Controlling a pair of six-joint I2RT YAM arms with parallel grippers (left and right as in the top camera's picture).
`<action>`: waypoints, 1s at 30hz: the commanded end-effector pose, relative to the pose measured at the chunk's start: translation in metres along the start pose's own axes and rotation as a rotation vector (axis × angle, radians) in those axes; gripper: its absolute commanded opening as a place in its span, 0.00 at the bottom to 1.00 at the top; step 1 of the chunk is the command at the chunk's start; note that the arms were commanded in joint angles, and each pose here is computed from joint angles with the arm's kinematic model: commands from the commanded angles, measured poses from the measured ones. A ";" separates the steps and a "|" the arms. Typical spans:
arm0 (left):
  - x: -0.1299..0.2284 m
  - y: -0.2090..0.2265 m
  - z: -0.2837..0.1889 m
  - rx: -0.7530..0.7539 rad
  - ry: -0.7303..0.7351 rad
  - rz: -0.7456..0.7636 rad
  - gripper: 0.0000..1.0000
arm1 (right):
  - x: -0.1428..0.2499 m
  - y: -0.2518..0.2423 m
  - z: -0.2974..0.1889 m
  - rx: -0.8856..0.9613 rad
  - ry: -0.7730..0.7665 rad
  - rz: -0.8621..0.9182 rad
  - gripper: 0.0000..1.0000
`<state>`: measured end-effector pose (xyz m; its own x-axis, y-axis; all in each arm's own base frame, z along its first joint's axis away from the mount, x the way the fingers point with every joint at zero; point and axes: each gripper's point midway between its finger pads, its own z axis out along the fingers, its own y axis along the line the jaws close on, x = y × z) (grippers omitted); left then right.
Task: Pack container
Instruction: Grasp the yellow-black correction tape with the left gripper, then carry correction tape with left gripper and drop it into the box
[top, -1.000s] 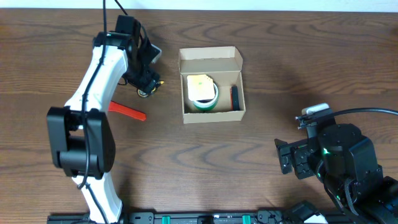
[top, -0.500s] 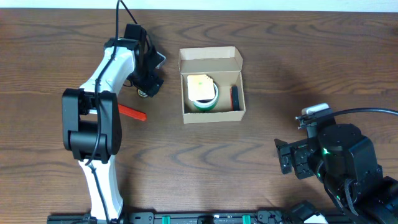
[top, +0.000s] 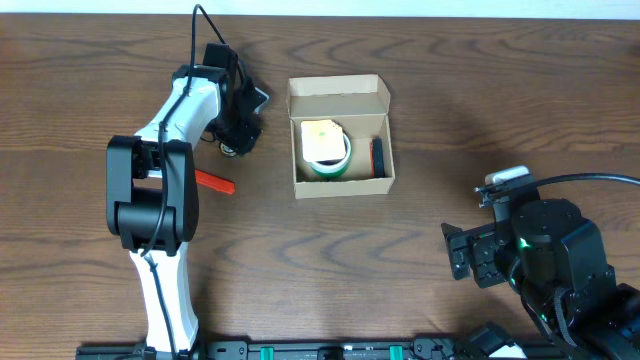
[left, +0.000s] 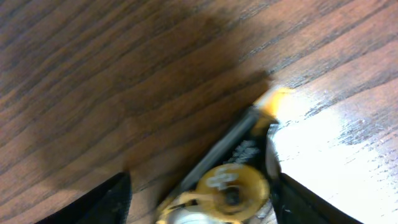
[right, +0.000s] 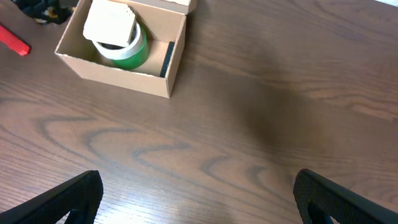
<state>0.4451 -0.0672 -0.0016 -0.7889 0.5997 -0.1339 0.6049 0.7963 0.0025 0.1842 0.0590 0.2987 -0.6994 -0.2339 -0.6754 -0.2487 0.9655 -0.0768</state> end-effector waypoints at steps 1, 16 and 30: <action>0.011 0.003 0.015 -0.004 0.052 -0.009 0.58 | 0.001 -0.001 0.001 0.006 0.003 -0.010 0.99; -0.002 0.008 -0.031 -0.063 -0.010 -0.157 0.21 | 0.001 -0.001 0.001 0.006 0.003 -0.010 0.99; -0.070 -0.069 -0.204 -0.040 -0.466 -0.366 0.06 | 0.001 -0.001 0.001 0.006 0.003 -0.010 0.99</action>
<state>0.4472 -0.1060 0.1894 -0.8088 0.2842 -0.5149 0.3226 0.9464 0.0157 0.1842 0.0590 0.2987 -0.6994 -0.2339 -0.6754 -0.2487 0.9655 -0.0768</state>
